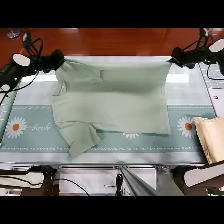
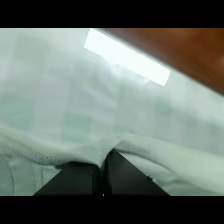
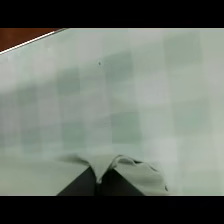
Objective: Fold the shirts.
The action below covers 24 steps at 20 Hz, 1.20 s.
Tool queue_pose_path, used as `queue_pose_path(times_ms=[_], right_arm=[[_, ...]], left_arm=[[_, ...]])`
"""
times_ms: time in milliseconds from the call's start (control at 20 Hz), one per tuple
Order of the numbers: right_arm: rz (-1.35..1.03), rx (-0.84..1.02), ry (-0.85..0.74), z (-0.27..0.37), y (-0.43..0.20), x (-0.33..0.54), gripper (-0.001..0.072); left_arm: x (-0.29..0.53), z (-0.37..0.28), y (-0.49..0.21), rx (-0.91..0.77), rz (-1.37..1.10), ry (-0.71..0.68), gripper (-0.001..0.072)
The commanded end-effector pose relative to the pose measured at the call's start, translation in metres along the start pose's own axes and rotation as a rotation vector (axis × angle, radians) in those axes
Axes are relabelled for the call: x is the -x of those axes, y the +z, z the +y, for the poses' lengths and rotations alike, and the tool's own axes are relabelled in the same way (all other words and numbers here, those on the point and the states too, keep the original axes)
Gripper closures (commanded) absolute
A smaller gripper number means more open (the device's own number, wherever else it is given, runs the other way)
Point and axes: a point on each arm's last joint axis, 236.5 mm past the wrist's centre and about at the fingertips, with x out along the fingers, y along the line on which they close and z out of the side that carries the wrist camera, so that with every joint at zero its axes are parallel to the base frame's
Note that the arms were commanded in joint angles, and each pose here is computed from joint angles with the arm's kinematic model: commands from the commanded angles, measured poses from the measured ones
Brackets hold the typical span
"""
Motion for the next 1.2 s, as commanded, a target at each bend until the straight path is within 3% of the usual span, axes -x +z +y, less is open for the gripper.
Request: queue_pose_path(times_ms=[0, 400, 700, 750, 800, 850, 1150], right_arm=[[0.094, 0.007, -0.006, -0.011, -0.016, -0.016, 0.0694], [0.427, 0.094, -0.031, -0.034, -0.091, 0.003, 0.0693], [0.55, 0.01, -0.058, -0.053, -0.137, -0.008, 0.0692], [0.555, 0.005, -0.059, -0.053, -0.139, -0.008, 0.0602], [0.565, -0.004, -0.05, -0.05, -0.141, -0.006, 0.025], [0.586, 0.001, -0.04, -0.047, -0.145, -0.001, 0.0089], [0.437, -0.001, -0.201, -0.087, -0.108, 0.088, 0.0089]], left_arm=[[-0.005, 0.022, -0.033, -0.147, 0.162, 0.02, 0.0679], [0.028, 0.063, -0.105, -0.172, 0.536, 0.039, 0.0678], [0.036, 0.073, -0.134, -0.129, 0.673, 0.027, 0.0678], [0.04, 0.075, -0.134, -0.102, 0.686, 0.032, 0.0613], [0.045, 0.076, -0.137, -0.068, 0.704, 0.039, 0.0303], [0.053, 0.076, -0.139, -0.052, 0.741, 0.036, 0.0013], [0.139, 0.116, -0.144, -0.023, 0.83, 0.208, 0.0002]])
